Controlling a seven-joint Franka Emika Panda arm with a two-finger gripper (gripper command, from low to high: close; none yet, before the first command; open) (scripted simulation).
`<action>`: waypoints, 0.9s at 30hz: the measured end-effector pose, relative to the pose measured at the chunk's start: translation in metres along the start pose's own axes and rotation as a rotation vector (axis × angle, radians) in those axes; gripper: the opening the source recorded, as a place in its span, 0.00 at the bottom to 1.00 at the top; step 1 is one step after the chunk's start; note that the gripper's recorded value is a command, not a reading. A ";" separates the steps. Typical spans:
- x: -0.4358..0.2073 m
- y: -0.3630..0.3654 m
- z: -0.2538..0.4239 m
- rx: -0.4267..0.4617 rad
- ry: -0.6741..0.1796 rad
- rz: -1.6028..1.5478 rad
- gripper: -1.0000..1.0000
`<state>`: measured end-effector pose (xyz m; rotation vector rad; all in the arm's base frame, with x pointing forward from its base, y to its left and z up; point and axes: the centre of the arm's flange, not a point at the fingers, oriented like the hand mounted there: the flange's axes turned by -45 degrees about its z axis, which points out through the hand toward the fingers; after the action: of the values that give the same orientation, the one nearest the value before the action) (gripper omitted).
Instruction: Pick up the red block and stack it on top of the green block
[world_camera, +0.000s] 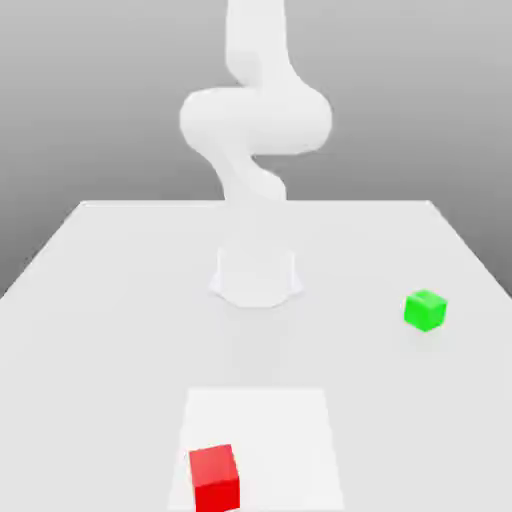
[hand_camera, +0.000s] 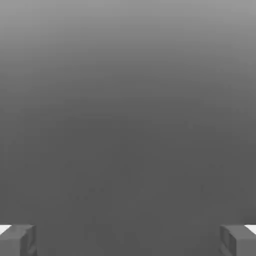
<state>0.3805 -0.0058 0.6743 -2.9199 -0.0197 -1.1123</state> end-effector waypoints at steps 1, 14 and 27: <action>-0.001 0.003 0.021 0.008 -0.031 -0.008 0.50; -0.080 0.025 0.262 0.071 -0.399 -0.111 0.50; -0.244 0.049 0.426 0.071 -0.720 -0.219 0.50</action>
<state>0.4828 -0.0473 0.1939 -3.1186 -0.3807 -0.0096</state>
